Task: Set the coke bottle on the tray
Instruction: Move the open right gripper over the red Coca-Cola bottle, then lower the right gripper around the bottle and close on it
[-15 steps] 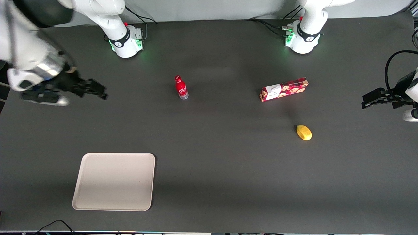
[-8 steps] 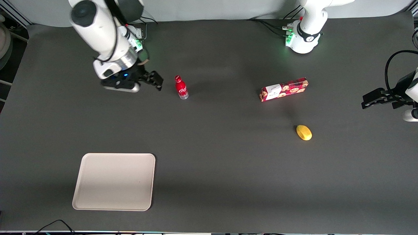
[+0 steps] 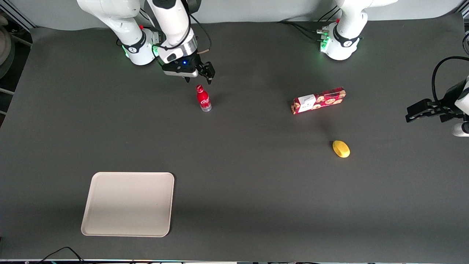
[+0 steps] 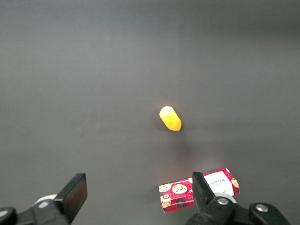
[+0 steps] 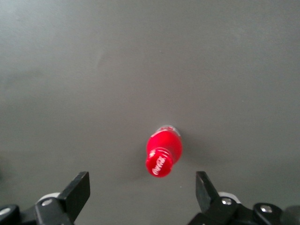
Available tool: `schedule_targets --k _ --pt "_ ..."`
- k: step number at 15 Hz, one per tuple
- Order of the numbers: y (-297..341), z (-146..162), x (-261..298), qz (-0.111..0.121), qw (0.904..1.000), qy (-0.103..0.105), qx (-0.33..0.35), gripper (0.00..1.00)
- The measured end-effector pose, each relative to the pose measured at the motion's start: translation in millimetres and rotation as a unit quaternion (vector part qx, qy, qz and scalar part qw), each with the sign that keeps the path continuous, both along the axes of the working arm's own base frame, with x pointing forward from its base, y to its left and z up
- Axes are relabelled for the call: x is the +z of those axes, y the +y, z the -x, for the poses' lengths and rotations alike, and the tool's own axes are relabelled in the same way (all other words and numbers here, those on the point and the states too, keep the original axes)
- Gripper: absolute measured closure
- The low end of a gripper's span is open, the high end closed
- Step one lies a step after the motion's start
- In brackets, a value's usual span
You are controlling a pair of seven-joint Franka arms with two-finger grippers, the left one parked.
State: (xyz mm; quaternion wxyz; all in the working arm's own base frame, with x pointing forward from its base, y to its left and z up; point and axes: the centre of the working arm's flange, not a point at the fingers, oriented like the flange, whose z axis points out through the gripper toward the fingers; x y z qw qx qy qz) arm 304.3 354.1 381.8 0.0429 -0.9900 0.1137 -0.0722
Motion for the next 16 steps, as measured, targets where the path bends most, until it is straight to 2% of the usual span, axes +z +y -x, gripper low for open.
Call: schedule_targets --k 6,12,16 --pt "-13.9 -3.9 -11.8 0.015 0.9998 0.005 0.016 0.00" --pt "-14.1 -5.0 -38.0 0.024 0.9992 -0.026 0.021 0.00" --pt "-12.9 -8.1 -50.9 0.029 0.9990 -0.029 0.016 0.00"
